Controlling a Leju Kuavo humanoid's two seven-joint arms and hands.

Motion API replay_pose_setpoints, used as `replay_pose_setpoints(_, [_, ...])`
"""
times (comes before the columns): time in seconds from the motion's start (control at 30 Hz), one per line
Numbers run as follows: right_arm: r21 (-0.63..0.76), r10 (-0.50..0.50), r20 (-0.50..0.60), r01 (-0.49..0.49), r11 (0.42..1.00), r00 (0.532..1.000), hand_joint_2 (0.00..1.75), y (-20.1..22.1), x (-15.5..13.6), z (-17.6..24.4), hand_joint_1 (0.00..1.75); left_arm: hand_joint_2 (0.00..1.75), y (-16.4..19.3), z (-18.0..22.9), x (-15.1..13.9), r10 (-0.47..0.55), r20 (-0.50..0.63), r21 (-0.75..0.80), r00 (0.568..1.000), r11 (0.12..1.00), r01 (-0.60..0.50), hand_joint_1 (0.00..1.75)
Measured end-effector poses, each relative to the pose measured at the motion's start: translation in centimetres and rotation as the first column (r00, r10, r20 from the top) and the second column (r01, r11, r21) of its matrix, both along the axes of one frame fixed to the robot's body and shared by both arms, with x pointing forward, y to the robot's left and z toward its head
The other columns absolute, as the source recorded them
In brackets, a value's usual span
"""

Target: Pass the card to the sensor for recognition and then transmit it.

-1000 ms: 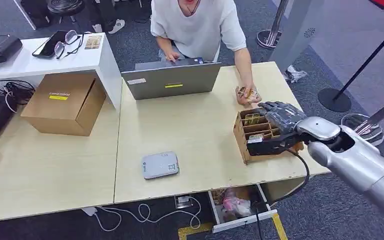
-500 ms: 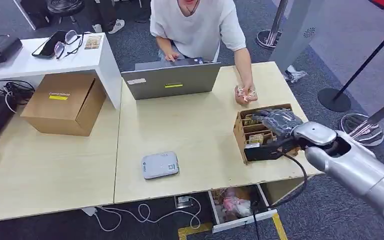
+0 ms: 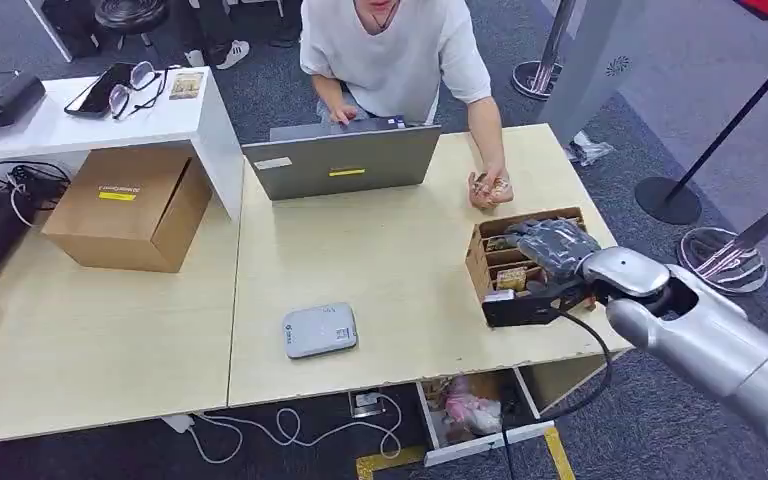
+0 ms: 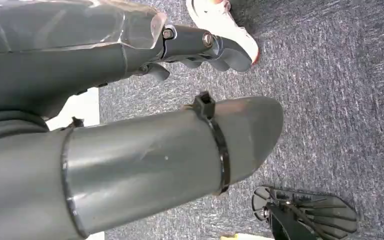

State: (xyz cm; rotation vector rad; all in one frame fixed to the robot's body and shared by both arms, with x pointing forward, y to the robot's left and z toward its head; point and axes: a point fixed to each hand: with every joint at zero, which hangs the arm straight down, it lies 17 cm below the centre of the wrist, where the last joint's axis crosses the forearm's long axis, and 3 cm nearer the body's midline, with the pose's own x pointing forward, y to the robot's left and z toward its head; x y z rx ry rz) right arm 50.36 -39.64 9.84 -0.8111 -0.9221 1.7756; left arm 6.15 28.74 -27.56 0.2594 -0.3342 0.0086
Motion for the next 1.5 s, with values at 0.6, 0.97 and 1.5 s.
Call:
replay_pose_setpoints(0.6, [-0.011, 0.004, 0.012, -0.004, 1.000, 1.000, 1.75, 0.1, 0.0, -0.1, 0.86, 0.00, 0.9, -0.2, -0.4, -0.014, -0.026, -0.024, 1.000, 1.000, 0.014, 0.00])
replay_pose_setpoints(0.97, [-0.008, 0.013, 0.009, -0.013, 1.000, 1.000, 1.75, 0.5, -0.3, -0.2, 0.94, 0.00, 1.1, -0.2, -0.4, -0.016, -0.027, -0.021, 1.000, 1.000, 0.015, 0.00])
replay_pose_setpoints(1.5, [-0.014, 0.012, 0.011, -0.011, 1.000, 1.000, 1.75, 0.5, -0.9, -0.7, 0.16, 0.00, 1.2, -0.2, -0.4, -0.020, -0.029, -0.021, 0.999, 1.000, 0.019, 0.00])
